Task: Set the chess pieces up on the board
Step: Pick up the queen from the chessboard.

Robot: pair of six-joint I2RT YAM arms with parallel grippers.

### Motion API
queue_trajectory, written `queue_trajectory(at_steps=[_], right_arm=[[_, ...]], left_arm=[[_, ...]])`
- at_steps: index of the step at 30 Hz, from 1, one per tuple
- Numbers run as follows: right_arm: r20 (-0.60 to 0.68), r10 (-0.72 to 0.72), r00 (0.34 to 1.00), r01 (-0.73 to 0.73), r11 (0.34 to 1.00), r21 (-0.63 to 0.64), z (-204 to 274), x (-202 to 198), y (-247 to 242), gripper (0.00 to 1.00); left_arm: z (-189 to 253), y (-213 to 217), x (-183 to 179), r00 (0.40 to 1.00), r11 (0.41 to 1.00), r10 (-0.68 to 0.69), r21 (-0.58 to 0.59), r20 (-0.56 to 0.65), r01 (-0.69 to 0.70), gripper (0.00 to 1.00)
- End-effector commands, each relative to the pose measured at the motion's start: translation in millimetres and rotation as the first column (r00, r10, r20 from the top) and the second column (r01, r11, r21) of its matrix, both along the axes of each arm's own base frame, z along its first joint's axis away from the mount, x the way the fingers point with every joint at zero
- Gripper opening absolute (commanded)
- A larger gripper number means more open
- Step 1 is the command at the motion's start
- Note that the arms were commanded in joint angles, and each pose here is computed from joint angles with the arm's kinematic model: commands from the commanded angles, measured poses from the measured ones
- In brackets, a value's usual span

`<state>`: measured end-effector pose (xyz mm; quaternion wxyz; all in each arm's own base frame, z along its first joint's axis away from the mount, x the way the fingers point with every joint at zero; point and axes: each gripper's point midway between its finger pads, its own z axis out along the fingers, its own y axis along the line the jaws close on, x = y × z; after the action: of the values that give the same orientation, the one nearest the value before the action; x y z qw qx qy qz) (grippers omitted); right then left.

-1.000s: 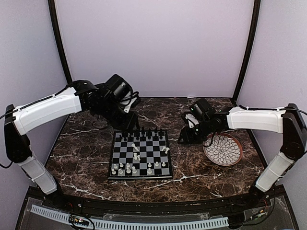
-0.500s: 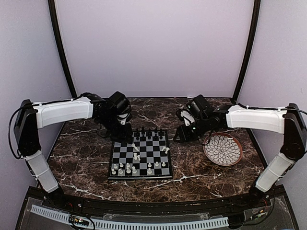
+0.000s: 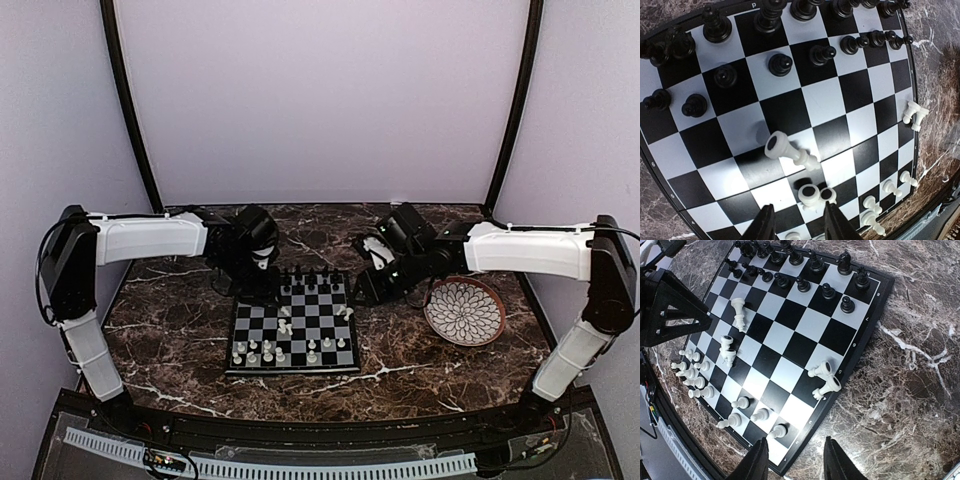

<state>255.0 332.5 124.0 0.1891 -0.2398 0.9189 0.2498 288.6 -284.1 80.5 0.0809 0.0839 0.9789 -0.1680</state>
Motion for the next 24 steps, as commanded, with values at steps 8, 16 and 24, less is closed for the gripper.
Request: queue_trajectory(at_steps=[8,16,24], right_arm=[[0.018,-0.004,1.0,0.003,1.0,0.005,6.8,-3.9,-1.7,0.39],[0.002,-0.002,1.0,0.003,1.0,-0.009,10.9,-16.0,-14.5,0.39],[-0.032,-0.003,0.999,0.002,1.0,-0.024,3.8,-30.4,-27.5,0.39]], left_arm=[[12.9,-12.3,31.1,0.924,0.941,-0.337,0.1,0.178,0.324,0.35],[10.3,-10.4,30.3,0.663,0.72,-0.694,0.239,0.283,0.651,0.35],[-2.2,-17.0,37.8,0.565,0.631,-0.774,0.277,0.286,0.725,0.38]])
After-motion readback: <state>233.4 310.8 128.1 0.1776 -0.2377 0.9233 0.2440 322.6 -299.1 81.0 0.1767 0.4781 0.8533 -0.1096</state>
